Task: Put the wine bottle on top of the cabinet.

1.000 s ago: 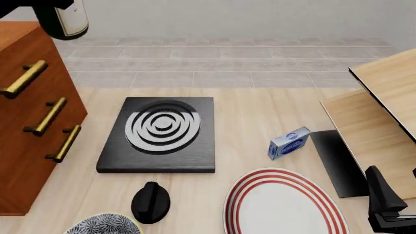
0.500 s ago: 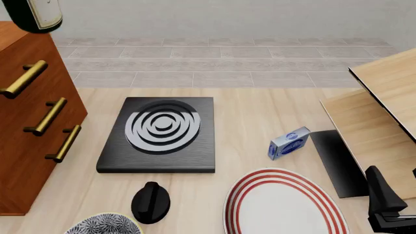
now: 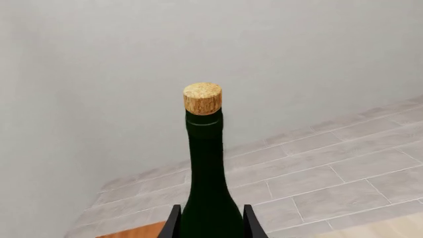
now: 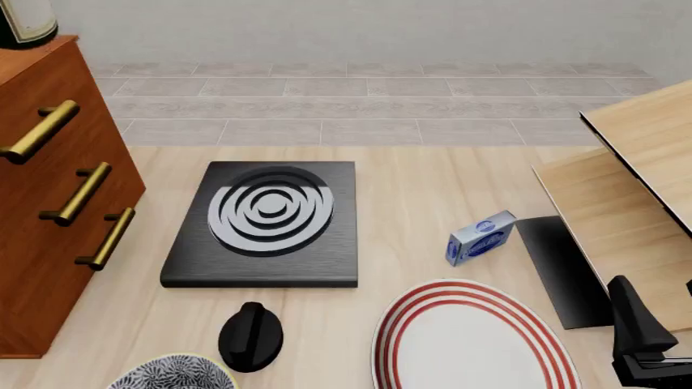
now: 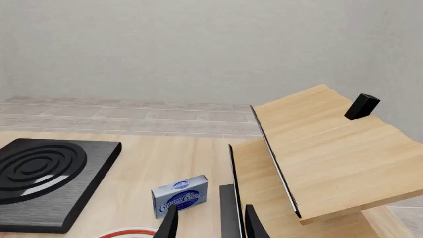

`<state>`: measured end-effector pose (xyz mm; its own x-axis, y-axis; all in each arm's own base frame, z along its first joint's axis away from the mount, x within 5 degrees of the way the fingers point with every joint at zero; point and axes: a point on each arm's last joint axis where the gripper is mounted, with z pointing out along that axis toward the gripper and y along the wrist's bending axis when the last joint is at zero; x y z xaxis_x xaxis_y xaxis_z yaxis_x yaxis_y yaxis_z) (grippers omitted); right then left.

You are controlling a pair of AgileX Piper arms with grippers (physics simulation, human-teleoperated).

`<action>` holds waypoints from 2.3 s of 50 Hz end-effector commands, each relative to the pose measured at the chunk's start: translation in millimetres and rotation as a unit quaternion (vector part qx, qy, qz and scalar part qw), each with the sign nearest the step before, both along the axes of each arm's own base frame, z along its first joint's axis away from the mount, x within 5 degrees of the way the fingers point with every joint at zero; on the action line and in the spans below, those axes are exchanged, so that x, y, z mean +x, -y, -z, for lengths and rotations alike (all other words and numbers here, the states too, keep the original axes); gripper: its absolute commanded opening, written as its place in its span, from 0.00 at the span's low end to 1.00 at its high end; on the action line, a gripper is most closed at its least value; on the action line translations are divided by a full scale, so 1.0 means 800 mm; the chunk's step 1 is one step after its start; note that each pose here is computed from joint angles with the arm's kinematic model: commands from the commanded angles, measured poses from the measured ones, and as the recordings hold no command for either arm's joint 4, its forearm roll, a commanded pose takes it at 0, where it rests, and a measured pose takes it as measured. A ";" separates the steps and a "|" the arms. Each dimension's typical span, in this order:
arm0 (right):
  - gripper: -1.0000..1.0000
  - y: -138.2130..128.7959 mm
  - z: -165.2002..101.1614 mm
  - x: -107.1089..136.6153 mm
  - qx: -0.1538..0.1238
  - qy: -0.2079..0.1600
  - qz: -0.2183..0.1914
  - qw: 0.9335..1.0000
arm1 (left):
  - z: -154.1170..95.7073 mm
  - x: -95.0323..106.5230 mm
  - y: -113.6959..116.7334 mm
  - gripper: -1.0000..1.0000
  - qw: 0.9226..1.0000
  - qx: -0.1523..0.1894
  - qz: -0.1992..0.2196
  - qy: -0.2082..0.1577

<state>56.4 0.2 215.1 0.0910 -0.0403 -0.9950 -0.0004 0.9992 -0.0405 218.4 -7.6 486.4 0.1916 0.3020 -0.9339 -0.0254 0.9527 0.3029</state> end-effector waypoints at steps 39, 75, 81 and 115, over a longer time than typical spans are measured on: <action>1.00 0.000 0.000 0.000 0.000 0.000 0.000 1.000 | -0.025 -0.028 -0.049 0.00 0.995 0.014 -0.100 0.013; 1.00 0.000 0.000 0.000 0.000 0.000 0.000 1.000 | -0.012 -0.035 -0.081 0.00 0.986 0.010 -0.165 0.009; 1.00 0.000 0.000 0.000 0.000 0.000 0.000 1.000 | -0.012 -0.037 -0.088 0.00 0.984 0.011 -0.179 0.008; 1.00 0.000 0.000 0.000 0.000 0.000 0.000 1.000 | 0.023 -0.025 -0.118 0.00 0.975 0.000 -0.222 0.003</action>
<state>56.4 0.2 215.1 0.0910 -0.0404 -0.9950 -0.0004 0.9992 -0.0406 198.1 82.8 473.8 0.0501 0.3386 -0.9396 -0.4189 0.8612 0.2880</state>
